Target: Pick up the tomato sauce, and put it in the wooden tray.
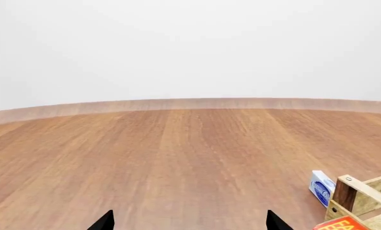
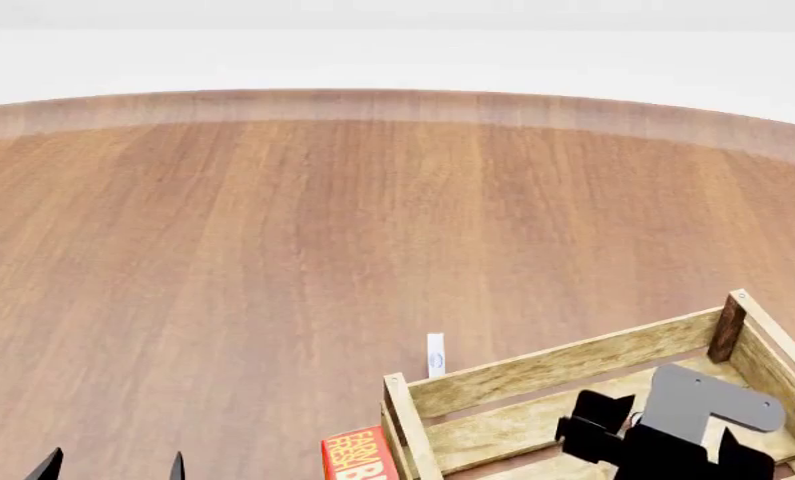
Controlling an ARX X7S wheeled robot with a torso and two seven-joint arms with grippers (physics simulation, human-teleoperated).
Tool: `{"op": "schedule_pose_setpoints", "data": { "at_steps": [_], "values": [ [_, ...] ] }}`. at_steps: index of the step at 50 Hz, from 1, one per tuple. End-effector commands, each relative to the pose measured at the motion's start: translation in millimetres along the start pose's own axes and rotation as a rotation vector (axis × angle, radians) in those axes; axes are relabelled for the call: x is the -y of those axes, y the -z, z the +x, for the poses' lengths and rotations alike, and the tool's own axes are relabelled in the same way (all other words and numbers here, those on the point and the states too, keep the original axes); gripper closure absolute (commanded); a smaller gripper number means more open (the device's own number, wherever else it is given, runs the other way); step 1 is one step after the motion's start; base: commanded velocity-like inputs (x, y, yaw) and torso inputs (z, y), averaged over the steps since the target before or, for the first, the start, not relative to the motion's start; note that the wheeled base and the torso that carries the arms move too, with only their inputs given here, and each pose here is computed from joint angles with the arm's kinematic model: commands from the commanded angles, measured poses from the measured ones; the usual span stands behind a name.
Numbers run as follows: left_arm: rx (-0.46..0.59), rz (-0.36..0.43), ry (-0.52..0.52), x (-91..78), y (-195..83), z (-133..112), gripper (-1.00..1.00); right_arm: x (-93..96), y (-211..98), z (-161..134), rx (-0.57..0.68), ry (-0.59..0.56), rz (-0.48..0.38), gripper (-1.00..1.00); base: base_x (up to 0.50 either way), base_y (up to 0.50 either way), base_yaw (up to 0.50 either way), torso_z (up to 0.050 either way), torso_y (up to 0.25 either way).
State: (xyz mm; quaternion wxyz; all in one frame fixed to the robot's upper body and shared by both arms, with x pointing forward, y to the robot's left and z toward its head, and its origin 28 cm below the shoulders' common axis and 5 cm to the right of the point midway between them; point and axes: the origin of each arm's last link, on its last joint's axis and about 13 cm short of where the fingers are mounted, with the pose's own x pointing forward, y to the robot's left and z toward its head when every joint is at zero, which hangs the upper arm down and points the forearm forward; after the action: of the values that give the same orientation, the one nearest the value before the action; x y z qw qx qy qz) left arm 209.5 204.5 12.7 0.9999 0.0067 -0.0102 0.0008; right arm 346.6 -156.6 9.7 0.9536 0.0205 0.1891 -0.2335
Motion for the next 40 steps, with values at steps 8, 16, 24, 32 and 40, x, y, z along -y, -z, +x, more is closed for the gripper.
{"op": "schedule_pose_setpoints", "data": {
  "at_steps": [8,16,24,32,40],
  "values": [
    [0.0,0.0,0.0,-0.1,0.3,-0.4,-1.0,-1.1,-2.1,0.4,0.079,-0.032,0.023,-1.0,0.0,0.0,0.0,0.0,0.0],
    [-0.001,0.001,-0.002,-0.4,2.1,0.5,-1.0,0.7,-4.7,1.4,0.134,-0.046,0.03,-1.0,0.0,0.0,0.0,0.0,0.0],
    [-0.002,0.004,-0.003,-0.1,1.6,0.8,-1.0,-2.7,-9.4,1.2,0.197,-0.088,0.038,-1.0,0.0,0.0,0.0,0.0,0.0],
    [-0.002,0.003,-0.004,-0.2,0.9,1.0,-1.0,-8.8,-13.6,-0.4,0.27,-0.15,0.019,-1.0,0.0,0.0,0.0,0.0,0.0],
    [-0.002,0.004,-0.004,-0.2,2.0,0.9,-1.0,-10.4,-16.3,-0.8,0.309,-0.187,0.015,-1.0,0.0,0.0,0.0,0.0,0.0]
  ]
}}
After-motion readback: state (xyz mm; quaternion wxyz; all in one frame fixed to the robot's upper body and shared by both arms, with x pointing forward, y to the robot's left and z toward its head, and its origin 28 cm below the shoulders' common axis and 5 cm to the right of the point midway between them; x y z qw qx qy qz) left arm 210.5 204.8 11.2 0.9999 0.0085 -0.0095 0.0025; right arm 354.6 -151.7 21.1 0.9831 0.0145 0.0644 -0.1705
